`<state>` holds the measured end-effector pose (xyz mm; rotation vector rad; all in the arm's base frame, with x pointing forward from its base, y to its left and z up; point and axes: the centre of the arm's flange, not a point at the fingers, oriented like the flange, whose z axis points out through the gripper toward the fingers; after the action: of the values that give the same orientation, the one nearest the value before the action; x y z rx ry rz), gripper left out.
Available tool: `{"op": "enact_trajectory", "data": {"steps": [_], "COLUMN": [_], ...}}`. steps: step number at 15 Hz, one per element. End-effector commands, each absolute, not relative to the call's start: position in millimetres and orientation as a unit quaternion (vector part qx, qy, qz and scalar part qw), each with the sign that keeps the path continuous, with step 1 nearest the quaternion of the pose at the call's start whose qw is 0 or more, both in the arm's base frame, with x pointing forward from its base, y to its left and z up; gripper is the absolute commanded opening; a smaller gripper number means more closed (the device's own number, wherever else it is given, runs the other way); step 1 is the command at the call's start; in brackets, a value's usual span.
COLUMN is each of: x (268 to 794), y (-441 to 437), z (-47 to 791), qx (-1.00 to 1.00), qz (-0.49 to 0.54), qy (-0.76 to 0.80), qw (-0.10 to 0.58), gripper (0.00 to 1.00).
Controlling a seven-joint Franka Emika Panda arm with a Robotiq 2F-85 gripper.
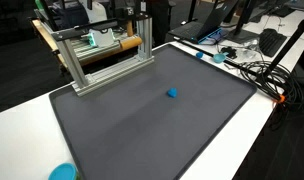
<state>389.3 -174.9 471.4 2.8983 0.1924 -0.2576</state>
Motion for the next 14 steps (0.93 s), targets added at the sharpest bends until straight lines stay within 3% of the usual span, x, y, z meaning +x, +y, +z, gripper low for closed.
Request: {"op": "enact_trajectory", "data": {"steps": [1,6,14], "x": [389,389,342], "y": [-175,-175,-88], "z": [471,471,506], "qx": [0.988,0.988,0.992], "qz": [-0.088,-0.088,0.055], "qy": [0.066,0.066,-0.057], "qw": [0.113,0.113,0.097], "gripper": [1.0,1.0,1.0]}}
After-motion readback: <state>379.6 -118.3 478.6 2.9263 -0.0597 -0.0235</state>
